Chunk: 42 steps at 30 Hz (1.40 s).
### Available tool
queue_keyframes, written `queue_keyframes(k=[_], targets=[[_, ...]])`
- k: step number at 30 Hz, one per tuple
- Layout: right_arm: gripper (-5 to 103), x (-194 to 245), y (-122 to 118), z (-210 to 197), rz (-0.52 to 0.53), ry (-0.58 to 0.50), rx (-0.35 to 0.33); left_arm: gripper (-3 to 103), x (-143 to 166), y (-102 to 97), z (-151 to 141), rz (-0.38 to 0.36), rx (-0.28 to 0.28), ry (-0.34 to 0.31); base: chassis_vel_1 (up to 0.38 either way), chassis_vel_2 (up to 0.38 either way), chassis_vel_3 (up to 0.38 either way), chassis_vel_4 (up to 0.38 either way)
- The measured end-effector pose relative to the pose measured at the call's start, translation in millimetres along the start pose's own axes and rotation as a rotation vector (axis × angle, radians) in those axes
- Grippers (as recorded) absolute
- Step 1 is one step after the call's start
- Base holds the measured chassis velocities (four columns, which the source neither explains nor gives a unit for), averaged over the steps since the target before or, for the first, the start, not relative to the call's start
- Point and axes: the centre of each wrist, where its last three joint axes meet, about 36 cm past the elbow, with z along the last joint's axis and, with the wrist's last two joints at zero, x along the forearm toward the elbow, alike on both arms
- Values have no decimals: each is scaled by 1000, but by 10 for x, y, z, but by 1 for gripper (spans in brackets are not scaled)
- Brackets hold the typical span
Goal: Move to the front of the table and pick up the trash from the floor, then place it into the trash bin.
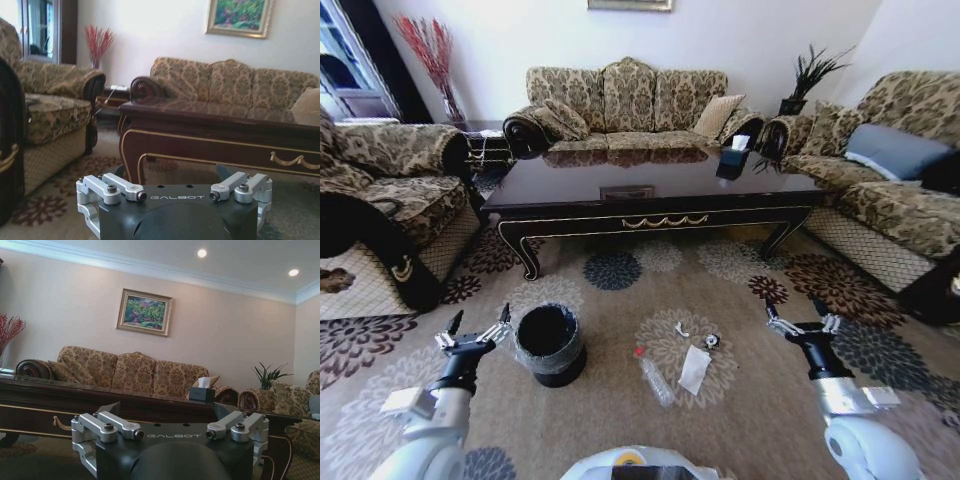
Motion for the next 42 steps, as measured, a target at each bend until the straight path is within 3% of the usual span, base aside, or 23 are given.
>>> queue_keyframes(k=[3,5,6,8,11,14,24,42], targets=[[100,-3,1,14,-1,1,0,100,-130,125,-78,-25,-4,47,0,0,0,0],[100,3,3,42,0,6,0,100,-265,268,-64,-35,-51,106,0,0,0,0],[100,10,3,66,-1,11,3,100,-386,346,23,-28,-62,169,0,0,0,0],[100,15,10,83,-2,14,6,100,-528,373,219,-29,-43,246,0,0,0,0],[100,17,17,87,-2,14,5,100,-620,375,351,-43,-22,284,0,0,0,0],[100,36,24,106,0,22,10,100,-801,301,563,-45,71,362,0,0,0,0],[100,160,26,159,27,51,21,100,-1056,251,920,-64,99,442,0,0,0,0],[100,265,35,162,39,60,36,98,-1224,199,1307,-82,113,507,0,0,0,0]])
